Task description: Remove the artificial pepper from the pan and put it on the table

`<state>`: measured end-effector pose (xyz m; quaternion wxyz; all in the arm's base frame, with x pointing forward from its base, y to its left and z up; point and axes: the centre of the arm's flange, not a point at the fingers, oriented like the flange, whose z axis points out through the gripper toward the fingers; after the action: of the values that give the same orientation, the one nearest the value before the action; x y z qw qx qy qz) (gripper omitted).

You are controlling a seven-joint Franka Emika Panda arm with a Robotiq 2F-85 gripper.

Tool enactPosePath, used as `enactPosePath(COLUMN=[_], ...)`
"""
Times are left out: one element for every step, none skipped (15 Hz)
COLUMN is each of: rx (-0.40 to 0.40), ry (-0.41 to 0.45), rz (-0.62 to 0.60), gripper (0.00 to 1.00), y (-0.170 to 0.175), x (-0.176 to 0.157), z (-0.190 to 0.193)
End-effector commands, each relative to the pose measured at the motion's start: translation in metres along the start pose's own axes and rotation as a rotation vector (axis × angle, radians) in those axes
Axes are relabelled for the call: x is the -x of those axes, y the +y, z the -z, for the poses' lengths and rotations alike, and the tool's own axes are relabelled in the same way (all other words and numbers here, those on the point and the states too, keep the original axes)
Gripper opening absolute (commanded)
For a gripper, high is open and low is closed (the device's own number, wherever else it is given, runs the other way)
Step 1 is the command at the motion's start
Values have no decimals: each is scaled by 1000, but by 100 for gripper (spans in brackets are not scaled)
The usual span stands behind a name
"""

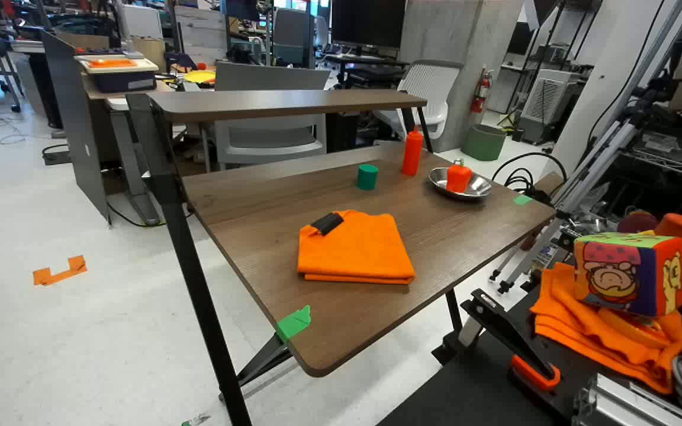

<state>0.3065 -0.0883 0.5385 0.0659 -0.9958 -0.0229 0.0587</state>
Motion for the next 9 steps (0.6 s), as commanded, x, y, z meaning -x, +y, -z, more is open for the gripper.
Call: enactPosePath(rx=[0, 0, 0, 0, 0, 0, 0, 6, 7], ry=[1, 1, 2, 2, 2, 2, 2, -1, -1], rz=[0, 0, 0, 0, 0, 0, 0, 3, -4], gripper=[100, 100, 100, 100, 100, 100, 100, 100, 100], y=[0, 0, 0, 0, 0, 0, 0, -1, 0], x=[0, 0, 0, 0, 0, 0, 0, -5, -11], z=[0, 1, 1, 1, 1, 1, 1, -3, -5])
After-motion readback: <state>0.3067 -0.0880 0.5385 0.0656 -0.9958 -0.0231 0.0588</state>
